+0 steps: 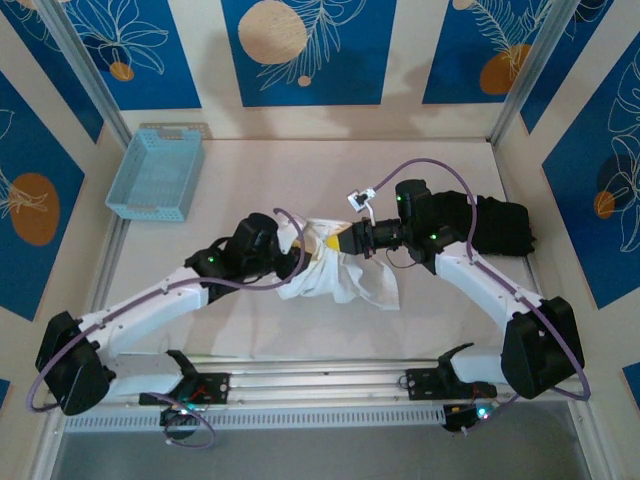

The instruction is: Fold the inside-out t-shirt

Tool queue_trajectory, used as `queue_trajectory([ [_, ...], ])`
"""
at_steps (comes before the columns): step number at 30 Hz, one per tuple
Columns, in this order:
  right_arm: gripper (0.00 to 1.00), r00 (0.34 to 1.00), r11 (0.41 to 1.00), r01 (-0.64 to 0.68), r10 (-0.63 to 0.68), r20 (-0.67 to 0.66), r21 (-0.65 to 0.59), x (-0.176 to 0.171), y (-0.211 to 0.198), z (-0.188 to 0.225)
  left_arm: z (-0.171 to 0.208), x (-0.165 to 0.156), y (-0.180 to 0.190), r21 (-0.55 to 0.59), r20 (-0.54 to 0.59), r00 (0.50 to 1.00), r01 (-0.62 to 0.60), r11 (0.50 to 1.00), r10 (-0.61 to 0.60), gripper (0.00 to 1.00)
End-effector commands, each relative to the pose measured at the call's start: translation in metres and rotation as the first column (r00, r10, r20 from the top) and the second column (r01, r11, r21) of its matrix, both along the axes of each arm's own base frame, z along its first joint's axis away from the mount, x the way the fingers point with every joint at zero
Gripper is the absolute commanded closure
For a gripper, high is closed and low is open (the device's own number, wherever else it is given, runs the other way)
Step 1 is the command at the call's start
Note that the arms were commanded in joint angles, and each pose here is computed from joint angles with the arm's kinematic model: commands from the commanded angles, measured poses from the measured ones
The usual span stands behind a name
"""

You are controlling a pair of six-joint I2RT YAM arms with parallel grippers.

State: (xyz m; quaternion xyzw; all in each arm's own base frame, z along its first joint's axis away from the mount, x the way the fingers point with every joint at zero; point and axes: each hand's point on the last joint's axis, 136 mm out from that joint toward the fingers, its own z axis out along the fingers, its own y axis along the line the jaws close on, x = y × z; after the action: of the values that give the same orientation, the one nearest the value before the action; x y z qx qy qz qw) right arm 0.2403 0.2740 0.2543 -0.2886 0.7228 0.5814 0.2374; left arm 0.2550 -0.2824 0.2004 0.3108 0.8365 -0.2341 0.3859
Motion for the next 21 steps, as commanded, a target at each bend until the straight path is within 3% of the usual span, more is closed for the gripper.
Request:
queue_trajectory([
  [1,1.0,1.0,1.0,-0.014,0.014,0.02,0.014,-0.001,-0.001,0.01,0.013,0.006,-0.013,-0.032,0.02,0.999,0.048,0.998,-0.048,0.8],
  [8,1.0,1.0,1.0,-0.002,0.002,0.025,-0.007,0.001,-0.003,0.006,0.022,0.006,-0.027,-0.125,-0.003,0.994,0.105,0.987,-0.106,1.0],
  [11,1.0,0.998,0.994,0.054,-0.049,0.051,-0.096,0.009,-0.007,-0.003,0.041,0.007,-0.026,-0.225,-0.011,0.994,0.104,0.969,-0.11,1.0],
  [14,1.0,0.991,0.979,0.101,-0.082,0.108,-0.18,0.015,-0.011,-0.008,0.066,0.006,-0.019,-0.368,-0.02,0.993,0.104,0.924,-0.12,1.0],
  [21,1.0,0.976,0.982,0.111,-0.078,0.206,-0.155,0.02,-0.009,0.019,0.099,0.003,0.005,-0.583,-0.067,0.988,0.077,0.809,-0.142,1.0],
])
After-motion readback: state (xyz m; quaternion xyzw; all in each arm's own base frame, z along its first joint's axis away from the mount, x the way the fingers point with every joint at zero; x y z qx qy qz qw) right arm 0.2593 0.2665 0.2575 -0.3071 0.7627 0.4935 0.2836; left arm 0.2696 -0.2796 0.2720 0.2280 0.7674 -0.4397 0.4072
